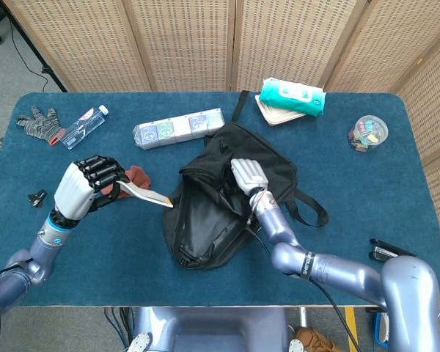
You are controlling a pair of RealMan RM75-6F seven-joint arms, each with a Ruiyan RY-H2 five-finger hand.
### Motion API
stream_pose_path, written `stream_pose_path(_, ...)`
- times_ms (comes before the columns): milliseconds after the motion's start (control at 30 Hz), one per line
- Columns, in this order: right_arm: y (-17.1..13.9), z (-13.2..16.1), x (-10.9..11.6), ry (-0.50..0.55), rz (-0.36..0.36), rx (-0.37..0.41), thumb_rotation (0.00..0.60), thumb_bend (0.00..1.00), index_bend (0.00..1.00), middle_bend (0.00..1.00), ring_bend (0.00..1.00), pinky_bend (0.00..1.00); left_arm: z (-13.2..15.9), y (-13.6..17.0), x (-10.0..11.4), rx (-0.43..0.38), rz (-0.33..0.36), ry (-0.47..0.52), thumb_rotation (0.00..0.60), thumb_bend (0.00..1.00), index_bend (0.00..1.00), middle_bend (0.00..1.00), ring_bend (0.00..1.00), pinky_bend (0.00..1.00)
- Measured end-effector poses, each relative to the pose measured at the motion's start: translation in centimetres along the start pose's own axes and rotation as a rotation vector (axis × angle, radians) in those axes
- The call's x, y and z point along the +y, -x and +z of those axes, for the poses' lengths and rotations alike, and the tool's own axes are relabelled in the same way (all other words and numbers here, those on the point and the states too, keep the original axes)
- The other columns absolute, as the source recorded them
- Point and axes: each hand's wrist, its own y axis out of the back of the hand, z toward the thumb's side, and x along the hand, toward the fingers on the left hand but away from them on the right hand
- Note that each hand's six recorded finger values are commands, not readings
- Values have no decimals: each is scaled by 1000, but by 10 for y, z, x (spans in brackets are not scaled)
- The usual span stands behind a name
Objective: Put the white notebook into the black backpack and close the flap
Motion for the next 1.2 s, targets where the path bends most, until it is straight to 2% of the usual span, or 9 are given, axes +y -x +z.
stream_pose_path(467, -10, -4, 17, 36, 9, 20, 600, 581, 581, 637, 618, 868, 55, -35, -63, -129, -1, 97, 600, 614, 826, 631, 495, 654)
stream_pose_path(867, -19, -8, 30, 56, 27, 39, 600, 581, 581, 637, 619, 868, 109, -55, -119, -255, -45, 137, 600, 613, 826, 632, 487, 654)
stream_pose_path(1067, -21, -14, 37, 46, 30, 32, 600, 582, 582, 638, 619, 868, 131, -71, -137, -359, -84, 62, 600, 612, 826, 632, 475, 654)
stream_pose_path(1200, -22, -19, 44, 41, 23, 22, 600, 581, 583, 638, 620, 868, 129, -72, -145, -358, -127, 34, 600, 610, 825, 632, 474, 654)
